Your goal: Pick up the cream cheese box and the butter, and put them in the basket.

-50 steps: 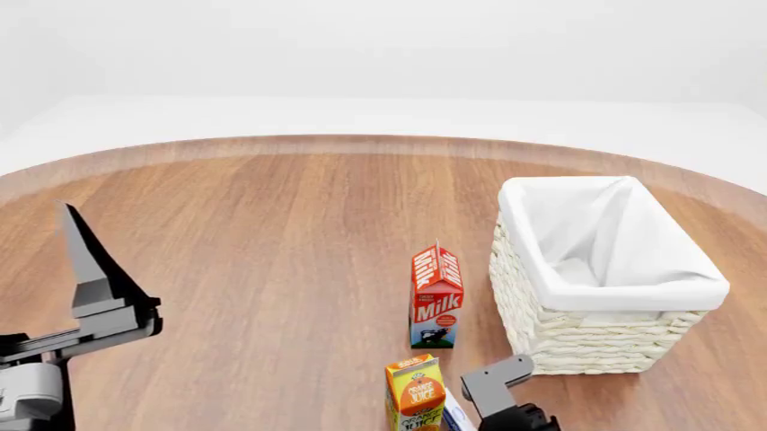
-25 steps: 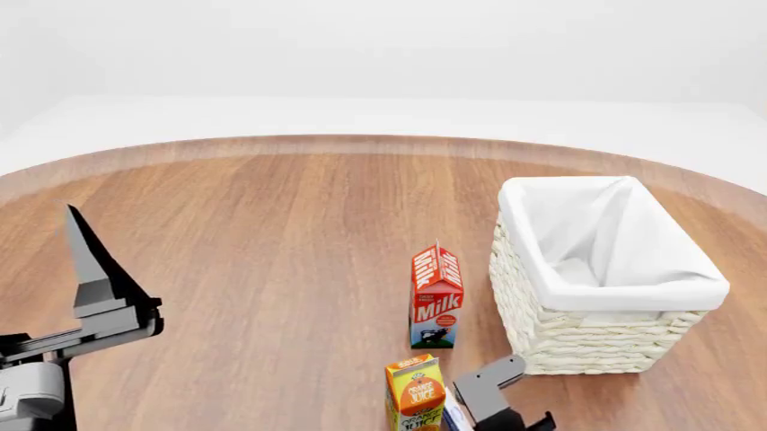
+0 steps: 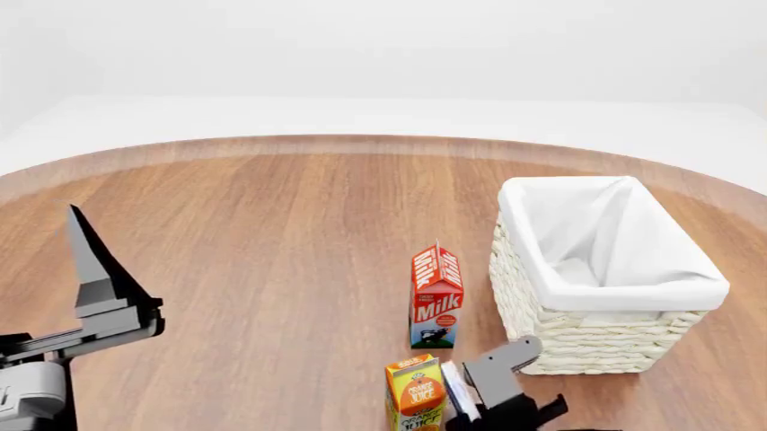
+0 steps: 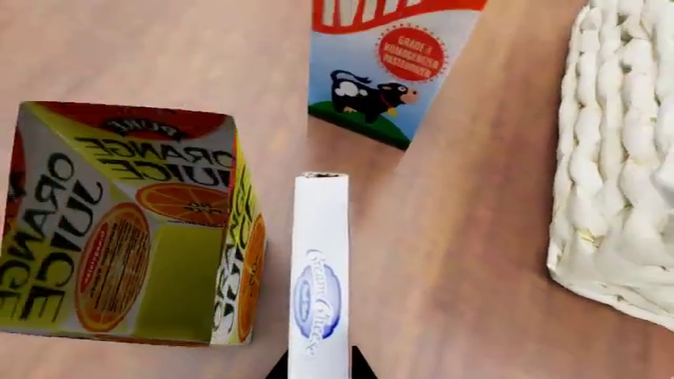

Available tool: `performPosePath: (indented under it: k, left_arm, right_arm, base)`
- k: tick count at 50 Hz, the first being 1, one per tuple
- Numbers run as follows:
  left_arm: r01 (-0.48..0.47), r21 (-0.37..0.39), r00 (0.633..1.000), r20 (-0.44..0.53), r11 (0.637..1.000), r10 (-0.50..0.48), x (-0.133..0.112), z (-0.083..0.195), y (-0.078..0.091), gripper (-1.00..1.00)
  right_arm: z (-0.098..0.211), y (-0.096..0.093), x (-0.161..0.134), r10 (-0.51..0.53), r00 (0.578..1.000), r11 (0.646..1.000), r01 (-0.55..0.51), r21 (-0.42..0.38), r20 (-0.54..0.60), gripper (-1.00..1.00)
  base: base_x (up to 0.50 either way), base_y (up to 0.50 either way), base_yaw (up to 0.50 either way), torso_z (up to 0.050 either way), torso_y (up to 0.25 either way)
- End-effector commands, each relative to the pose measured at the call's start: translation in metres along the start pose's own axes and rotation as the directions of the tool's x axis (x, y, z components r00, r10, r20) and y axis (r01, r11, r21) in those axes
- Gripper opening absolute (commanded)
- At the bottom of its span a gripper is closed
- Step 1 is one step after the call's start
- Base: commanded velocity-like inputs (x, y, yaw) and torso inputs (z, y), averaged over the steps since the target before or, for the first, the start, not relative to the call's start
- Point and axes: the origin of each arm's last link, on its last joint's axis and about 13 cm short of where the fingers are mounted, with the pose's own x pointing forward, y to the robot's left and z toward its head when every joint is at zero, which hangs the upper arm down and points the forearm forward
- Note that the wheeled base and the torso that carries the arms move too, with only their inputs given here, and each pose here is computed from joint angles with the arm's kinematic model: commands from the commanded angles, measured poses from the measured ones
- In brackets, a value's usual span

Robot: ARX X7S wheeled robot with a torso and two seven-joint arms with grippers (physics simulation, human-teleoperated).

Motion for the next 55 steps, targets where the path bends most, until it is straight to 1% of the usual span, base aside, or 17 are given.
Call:
performPosePath:
  k: [1,3,11,23,29,32,39,41,49,55]
  left_arm:
    - [0.000,-0.003,1.000,0.000,1.000,0.000,0.000,0.001,0.000,1.00]
    - [0.000,-0.004,1.000,0.000,1.000,0.000,0.000,0.002,0.000,1.00]
    - [0.000,-0.005,1.000,0.003,1.000,0.000,0.001,0.002,0.001,1.00]
    - [0.000,-0.003,1.000,0.008,1.000,0.000,0.001,0.004,0.001,1.00]
    - [-0.002,-0.003,1.000,0.009,1.000,0.002,0.001,0.004,0.001,1.00]
    - [-0.003,-0.003,1.000,0.011,1.000,0.003,0.001,0.005,0.001,1.00]
    - [-0.005,-0.003,1.000,0.013,1.000,0.005,0.001,0.006,0.002,1.00]
    - [-0.005,-0.003,1.000,0.014,1.000,0.005,0.001,0.006,0.002,1.00]
    - [-0.006,-0.003,1.000,0.016,1.000,0.006,0.001,0.007,0.002,1.00]
    - [-0.004,-0.003,1.000,0.016,1.000,0.004,0.001,0.007,0.002,1.00]
  right_arm:
    - [0.029,-0.006,-0.056,-0.049,0.980,0.999,0.052,-0.008,0.193,-1.00]
    - [0.031,-0.007,-0.065,-0.056,0.976,0.998,0.059,-0.004,0.213,-1.00]
    - [0.031,-0.008,-0.082,-0.073,0.967,0.997,0.073,0.007,0.243,-1.00]
    - [0.027,-0.010,-0.096,-0.095,0.961,0.995,0.091,0.026,0.260,-1.00]
    - [0.031,-0.012,-0.108,-0.116,0.947,0.993,0.111,0.032,0.300,-1.00]
    - [0.039,-0.014,-0.122,-0.137,0.923,0.990,0.134,0.032,0.359,-1.00]
    - [0.050,-0.017,-0.143,-0.169,0.888,0.985,0.167,0.042,0.428,-1.00]
    - [0.055,-0.019,-0.150,-0.184,0.872,0.982,0.181,0.050,0.454,-1.00]
    - [0.068,-0.025,-0.168,-0.221,0.830,0.973,0.223,0.059,0.512,-1.00]
    - [0.076,-0.027,-0.177,-0.233,0.808,0.969,0.239,0.061,0.541,-1.00]
  base:
    - [0.00,0.00,0.00,0.000,0.000]
    - [0.00,0.00,0.00,0.000,0.000]
    - [0.00,0.00,0.00,0.000,0.000]
    - [0.00,0.00,0.00,0.000,0.001]
    - [0.00,0.00,0.00,0.000,0.000]
    - [0.00,0.00,0.00,0.000,0.000]
    - [0.00,0.00,0.00,0.000,0.000]
    - [0.00,0.00,0.00,0.000,0.000]
    - [0.00,0.00,0.00,0.000,0.001]
    - [0.00,0.00,0.00,0.000,0.000]
